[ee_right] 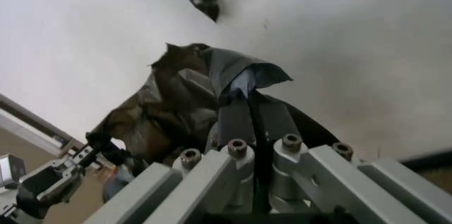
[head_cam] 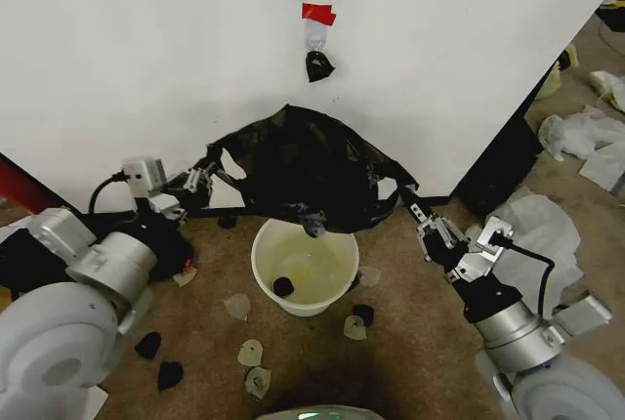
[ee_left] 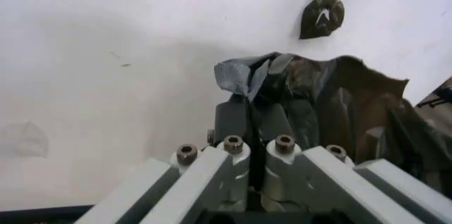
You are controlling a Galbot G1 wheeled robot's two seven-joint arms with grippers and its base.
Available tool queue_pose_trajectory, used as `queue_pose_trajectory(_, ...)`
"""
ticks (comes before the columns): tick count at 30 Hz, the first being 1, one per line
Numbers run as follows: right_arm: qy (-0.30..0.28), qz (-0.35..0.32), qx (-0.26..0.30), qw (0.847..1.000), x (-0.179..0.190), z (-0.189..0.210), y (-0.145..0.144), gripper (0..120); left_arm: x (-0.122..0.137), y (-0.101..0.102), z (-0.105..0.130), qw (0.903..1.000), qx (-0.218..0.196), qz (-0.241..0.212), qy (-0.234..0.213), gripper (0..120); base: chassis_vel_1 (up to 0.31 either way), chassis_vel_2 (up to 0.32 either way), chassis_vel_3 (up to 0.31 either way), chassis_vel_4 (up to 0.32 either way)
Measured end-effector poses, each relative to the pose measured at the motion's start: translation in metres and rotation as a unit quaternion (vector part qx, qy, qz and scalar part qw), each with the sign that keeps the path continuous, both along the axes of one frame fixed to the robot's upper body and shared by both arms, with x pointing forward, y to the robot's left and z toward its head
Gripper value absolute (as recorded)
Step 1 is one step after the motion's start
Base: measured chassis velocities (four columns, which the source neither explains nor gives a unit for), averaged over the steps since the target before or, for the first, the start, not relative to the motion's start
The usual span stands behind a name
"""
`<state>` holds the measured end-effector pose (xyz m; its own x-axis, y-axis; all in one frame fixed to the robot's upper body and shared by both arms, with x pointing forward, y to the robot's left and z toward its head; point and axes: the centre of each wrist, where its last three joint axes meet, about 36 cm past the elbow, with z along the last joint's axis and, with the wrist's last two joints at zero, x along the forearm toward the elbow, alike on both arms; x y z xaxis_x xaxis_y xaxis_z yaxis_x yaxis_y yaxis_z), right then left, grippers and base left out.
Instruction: Place the garbage bag over the trash bin.
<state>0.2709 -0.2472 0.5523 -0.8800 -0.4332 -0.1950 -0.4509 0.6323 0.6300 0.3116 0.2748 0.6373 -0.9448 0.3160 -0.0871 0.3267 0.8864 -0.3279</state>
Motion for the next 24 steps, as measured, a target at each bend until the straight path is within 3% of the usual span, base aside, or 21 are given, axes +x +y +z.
queue_pose_trajectory(3,0.033,0.017,0.019,0.999,0.006,0.01,-0.013,0,0.002,0.006,0.014,1.0,-0.007,-0.006,0.004,0,0.0,0.0,0.0,0.0)
queue_pose_trajectory(5,0.056,0.031,0.016,0.998,0.01,0.02,-0.025,0,0.002,0.011,0.025,0.9993,-0.014,-0.015,0.032,0,0.0,0.0,0.0,0.0)
queue_pose_trajectory(7,0.066,0.036,0.007,0.997,0.011,0.027,-0.032,0,0.002,0.013,0.029,0.9975,-0.018,-0.023,0.064,0,0.0,0.0,0.0,0.0)
queue_pose_trajectory(14,0.085,0.045,0.011,0.995,0.015,0.043,-0.047,0,0.0,0.022,0.047,0.9931,-0.037,-0.043,0.103,0,0.0,0.0,0.0,0.0)
queue_pose_trajectory(18,0.098,0.055,0.013,0.994,0.015,0.038,-0.041,0,0.001,0.021,0.045,0.9918,-0.036,-0.047,0.113,0,0.0,0.0,0.0,0.0)
queue_pose_trajectory(24,0.109,0.068,0.025,0.991,0.013,0.023,-0.024,0,0.002,0.012,0.023,0.9873,-0.047,-0.049,0.144,0,0.0,0.0,0.0,0.0)
